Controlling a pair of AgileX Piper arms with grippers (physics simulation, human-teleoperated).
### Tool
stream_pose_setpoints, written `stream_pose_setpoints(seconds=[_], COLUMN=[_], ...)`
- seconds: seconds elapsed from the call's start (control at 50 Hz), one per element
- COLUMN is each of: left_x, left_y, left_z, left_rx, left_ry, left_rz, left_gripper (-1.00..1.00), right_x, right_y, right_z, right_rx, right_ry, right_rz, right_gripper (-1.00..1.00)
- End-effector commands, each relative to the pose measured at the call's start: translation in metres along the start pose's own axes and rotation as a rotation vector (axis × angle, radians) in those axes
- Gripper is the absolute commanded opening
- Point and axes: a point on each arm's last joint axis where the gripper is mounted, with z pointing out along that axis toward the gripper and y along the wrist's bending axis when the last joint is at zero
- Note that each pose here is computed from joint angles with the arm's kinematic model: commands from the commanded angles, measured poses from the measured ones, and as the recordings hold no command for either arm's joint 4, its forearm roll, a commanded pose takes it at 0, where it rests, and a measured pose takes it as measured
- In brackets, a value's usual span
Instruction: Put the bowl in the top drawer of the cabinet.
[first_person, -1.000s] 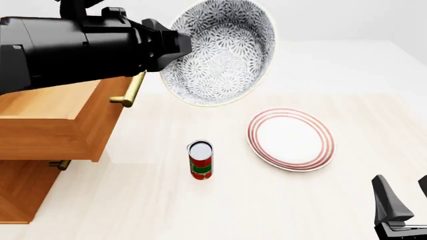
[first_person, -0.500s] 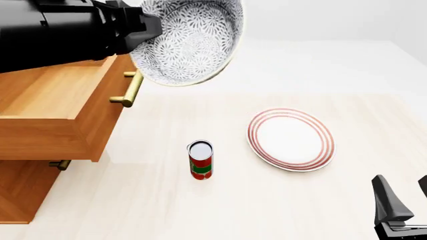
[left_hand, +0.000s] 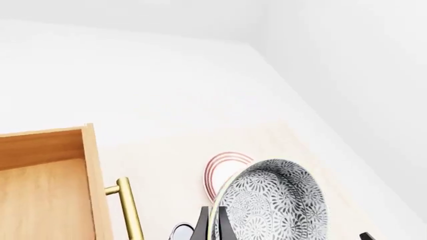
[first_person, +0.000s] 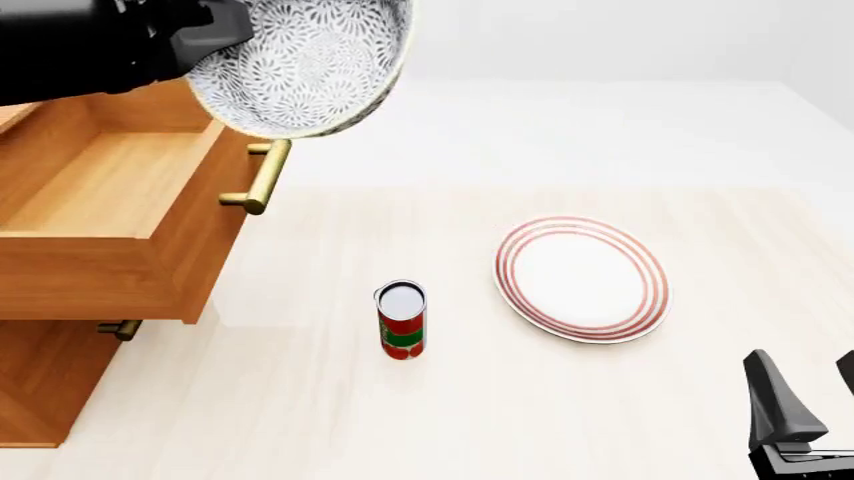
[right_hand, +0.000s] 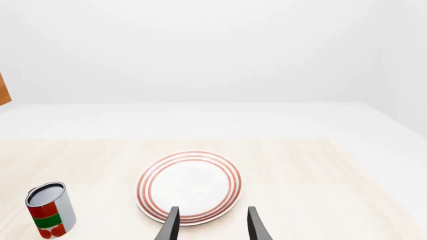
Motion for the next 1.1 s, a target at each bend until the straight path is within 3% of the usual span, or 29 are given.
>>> stream_pose_setpoints(seconds=[0.02, 1.1], left_x=[-0.008, -0.028], left_y=[0.010, 0.046], left_z=[-0.014, -0.049], left_rx=[-0.046, -0.268], left_ry=[-0.036, -0.129], left_rz=[-0.011, -0.060], left_gripper=[-1.00, -1.00], right_x=[0.000, 0.000], right_y=[0.000, 0.000], right_z=[0.000, 0.000], right_rx=[0.000, 0.000], right_ry=[0.000, 0.000], right_rz=[0.000, 0.000], right_gripper=[1.00, 1.00])
